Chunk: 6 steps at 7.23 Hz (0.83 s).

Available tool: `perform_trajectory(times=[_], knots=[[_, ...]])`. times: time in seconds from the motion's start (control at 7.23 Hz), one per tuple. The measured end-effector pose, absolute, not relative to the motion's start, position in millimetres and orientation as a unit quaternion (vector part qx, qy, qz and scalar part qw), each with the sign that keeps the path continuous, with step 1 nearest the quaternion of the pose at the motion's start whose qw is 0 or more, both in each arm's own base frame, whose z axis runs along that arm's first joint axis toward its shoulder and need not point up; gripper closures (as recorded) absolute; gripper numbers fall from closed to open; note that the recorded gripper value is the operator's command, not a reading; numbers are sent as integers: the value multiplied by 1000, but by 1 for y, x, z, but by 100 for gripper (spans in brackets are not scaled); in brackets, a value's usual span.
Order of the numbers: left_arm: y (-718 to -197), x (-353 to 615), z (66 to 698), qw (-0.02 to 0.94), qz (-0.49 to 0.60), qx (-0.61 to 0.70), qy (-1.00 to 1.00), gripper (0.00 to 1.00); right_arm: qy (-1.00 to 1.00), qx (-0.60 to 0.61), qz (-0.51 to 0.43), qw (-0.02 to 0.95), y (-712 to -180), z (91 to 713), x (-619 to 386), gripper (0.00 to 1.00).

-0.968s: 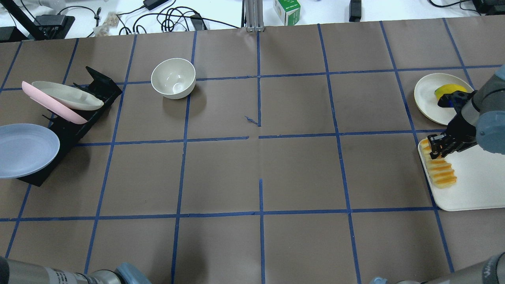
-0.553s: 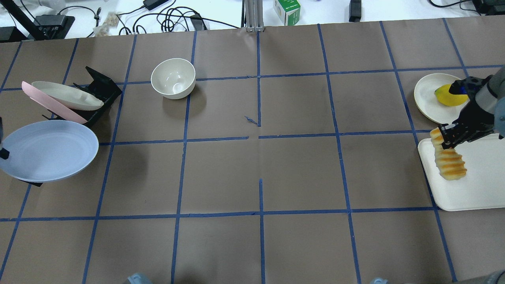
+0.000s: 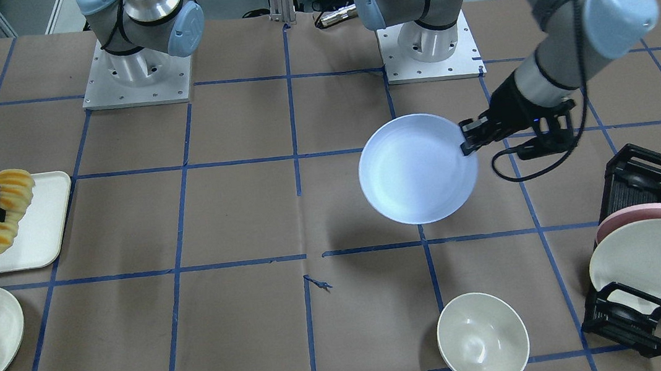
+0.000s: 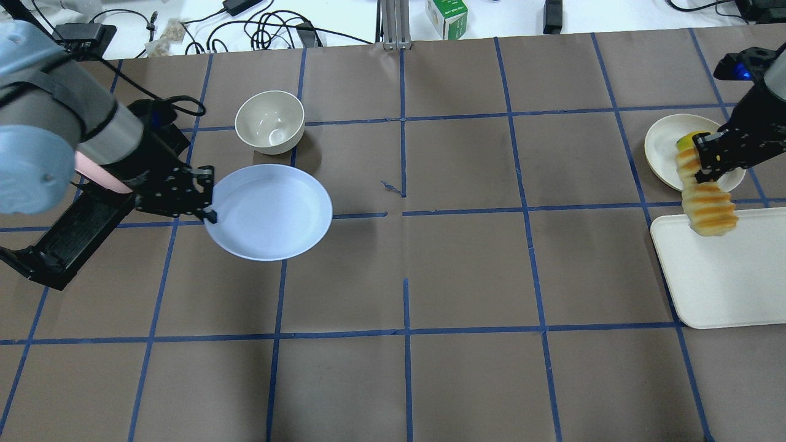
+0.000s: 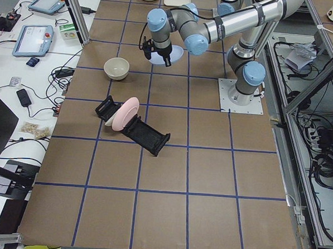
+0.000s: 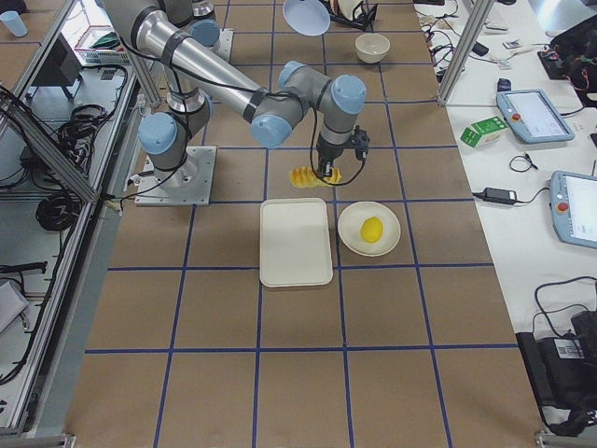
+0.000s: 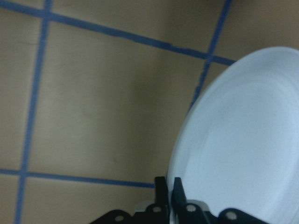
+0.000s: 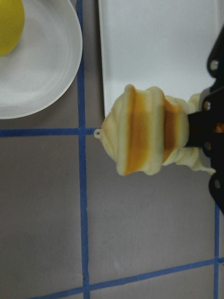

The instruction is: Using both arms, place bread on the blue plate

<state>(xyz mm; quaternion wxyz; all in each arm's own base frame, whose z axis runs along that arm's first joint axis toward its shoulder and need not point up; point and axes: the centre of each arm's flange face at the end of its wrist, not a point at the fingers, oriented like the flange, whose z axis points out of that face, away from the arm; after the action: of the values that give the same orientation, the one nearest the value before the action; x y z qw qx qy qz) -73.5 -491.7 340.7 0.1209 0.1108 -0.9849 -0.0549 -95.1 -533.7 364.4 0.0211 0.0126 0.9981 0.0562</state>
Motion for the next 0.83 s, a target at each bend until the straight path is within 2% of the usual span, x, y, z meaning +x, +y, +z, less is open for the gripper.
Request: perform_trajectory(times=[0.28,0.55,0.69,0.83], knots=[[-483,-150,284,165,-12,114,-980,100,998,30,46,19,-548,376,-24,100],[-470,-185,229,179,17,110,-977,100,997,54,39,40,-552,377,31,100],[-465,-203,213,180,19,105,-978,86,996,62,36,47,-557,373,54,100],[-461,-216,201,181,17,104,-978,15,996,67,27,49,-562,369,79,100]])
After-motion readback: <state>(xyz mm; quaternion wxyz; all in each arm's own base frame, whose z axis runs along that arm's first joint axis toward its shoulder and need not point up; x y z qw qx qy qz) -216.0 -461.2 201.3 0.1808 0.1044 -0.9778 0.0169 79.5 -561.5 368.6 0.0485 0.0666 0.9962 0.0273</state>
